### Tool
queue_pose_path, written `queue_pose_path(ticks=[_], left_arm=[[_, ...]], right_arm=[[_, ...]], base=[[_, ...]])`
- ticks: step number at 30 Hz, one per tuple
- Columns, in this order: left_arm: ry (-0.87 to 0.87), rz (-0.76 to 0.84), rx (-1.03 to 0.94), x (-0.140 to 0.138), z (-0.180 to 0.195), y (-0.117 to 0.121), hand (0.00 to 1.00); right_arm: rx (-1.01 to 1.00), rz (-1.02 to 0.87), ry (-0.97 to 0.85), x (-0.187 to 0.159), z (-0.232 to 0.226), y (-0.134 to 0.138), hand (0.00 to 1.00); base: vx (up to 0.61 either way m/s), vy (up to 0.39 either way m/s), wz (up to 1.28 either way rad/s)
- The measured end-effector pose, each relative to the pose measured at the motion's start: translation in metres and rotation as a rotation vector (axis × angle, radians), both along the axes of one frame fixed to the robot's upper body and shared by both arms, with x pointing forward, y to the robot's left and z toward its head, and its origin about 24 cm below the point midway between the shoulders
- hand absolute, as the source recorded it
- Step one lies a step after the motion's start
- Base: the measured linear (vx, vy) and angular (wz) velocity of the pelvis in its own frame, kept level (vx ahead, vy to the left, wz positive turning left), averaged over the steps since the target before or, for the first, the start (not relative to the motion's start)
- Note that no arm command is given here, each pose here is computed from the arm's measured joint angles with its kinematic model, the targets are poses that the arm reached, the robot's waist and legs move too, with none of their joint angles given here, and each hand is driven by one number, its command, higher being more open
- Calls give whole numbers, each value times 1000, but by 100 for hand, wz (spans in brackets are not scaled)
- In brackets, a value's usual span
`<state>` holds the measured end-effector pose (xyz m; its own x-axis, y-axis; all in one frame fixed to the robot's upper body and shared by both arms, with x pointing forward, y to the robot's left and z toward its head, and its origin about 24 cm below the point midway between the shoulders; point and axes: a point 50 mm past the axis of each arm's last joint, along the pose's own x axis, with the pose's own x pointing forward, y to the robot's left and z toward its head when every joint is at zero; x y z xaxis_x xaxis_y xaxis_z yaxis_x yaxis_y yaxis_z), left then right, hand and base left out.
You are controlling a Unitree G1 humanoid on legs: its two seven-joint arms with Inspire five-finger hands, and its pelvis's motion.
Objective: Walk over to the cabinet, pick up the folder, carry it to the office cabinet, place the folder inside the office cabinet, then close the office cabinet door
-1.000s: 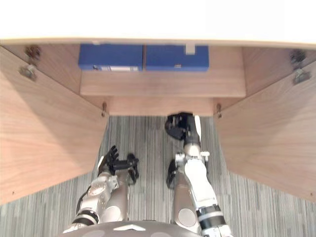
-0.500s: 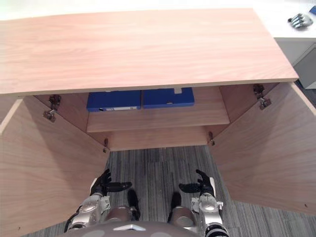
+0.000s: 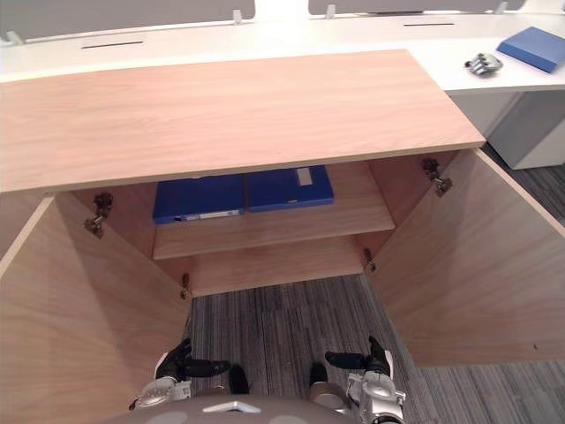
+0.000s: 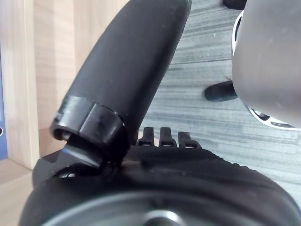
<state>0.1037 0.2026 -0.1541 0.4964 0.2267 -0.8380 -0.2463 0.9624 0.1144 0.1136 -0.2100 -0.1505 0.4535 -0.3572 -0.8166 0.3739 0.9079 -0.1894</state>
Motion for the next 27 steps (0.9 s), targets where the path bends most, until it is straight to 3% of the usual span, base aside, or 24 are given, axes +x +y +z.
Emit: queue_pose_path(ticks=[6, 10, 22, 27], left_arm=[[12, 13, -2, -5, -1, 1, 100], [17, 34, -4, -7, -2, 1, 100], [-39, 105, -69, 2, 0, -22, 100], [-44, 55, -48, 5, 2, -19, 100]], right_arm=[[9, -238, -71, -9, 7, -21, 100], [-57, -430, -215, -12, 27, -47, 100], [-182, -638, -481, 1, 74, -82, 100], [-223, -644, -611, 31, 100, -107, 100]], base=[[49, 38, -56], [65, 15, -70], [23, -25, -57], [-3, -38, -15]])
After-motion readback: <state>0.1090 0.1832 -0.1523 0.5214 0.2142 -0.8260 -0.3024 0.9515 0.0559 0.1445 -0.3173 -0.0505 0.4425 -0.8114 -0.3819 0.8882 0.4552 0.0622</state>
